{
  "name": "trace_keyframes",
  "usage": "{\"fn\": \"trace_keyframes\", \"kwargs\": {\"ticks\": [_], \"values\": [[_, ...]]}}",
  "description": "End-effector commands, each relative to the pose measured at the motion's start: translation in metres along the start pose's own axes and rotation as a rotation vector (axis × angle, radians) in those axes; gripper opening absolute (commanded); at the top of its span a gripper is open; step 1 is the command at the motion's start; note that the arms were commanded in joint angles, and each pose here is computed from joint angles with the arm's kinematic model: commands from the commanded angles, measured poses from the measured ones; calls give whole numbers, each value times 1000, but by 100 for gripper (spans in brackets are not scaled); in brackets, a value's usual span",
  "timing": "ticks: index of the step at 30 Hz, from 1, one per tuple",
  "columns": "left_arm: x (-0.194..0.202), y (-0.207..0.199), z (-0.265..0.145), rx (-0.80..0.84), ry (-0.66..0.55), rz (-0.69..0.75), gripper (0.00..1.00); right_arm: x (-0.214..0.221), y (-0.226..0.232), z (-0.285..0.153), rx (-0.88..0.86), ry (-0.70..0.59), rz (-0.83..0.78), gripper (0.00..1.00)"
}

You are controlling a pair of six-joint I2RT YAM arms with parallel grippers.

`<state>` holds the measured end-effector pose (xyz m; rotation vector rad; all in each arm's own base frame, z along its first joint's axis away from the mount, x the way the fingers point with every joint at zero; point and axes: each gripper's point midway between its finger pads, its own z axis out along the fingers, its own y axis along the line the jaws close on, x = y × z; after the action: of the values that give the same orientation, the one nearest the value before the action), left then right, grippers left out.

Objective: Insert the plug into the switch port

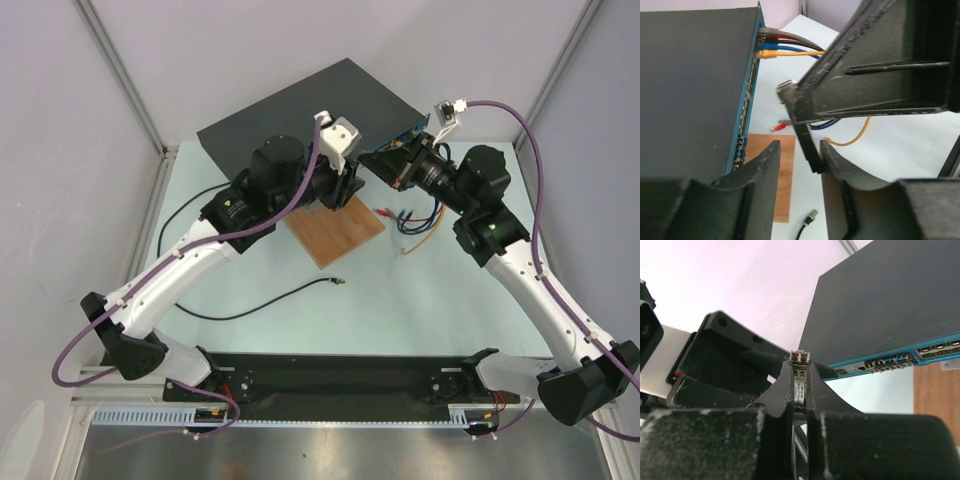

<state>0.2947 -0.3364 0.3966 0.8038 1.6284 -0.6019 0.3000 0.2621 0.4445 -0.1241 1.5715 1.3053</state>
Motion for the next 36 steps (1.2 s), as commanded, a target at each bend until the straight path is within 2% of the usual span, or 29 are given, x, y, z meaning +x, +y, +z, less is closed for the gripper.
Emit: {"fn": "trace_keyframes", "kwargs": {"ticks": [1,3,4,8,10,12,14,17,18,22,29,33,36], "values": [[-25,11,-5,-57,-81,62,40,3,18,-10,-62,7,1,0],[-26,10,-7,-46,-83,98,31,8,20,-13,-75,22,10,0],[-24,10,-9,-45,-81,106,22,12,18,-14,-79,34,12,0],[-18,7,-16,-21,-79,136,7,12,20,-18,-91,41,-2,0],[-15,6,-18,-20,-76,144,0,10,21,-19,-93,41,-7,11],[-17,6,-23,-16,-87,172,0,6,20,-22,-92,42,-32,25],[-14,1,-26,19,-88,214,0,7,18,-26,-88,61,-54,30],[-8,-3,-36,51,-87,275,0,1,20,-37,-111,93,-176,49],[-7,-3,-40,52,-88,291,0,-3,16,-41,-106,92,-236,52],[0,-7,-48,95,-84,392,0,11,3,-57,-101,209,-318,59],[1,-12,-57,130,-128,498,0,22,-9,-75,-97,296,-323,67],[4,-13,-58,147,-116,547,0,27,-9,-80,-122,340,-406,78],[3,-13,-60,139,-127,610,0,33,-7,-83,-142,406,-377,80]]}}
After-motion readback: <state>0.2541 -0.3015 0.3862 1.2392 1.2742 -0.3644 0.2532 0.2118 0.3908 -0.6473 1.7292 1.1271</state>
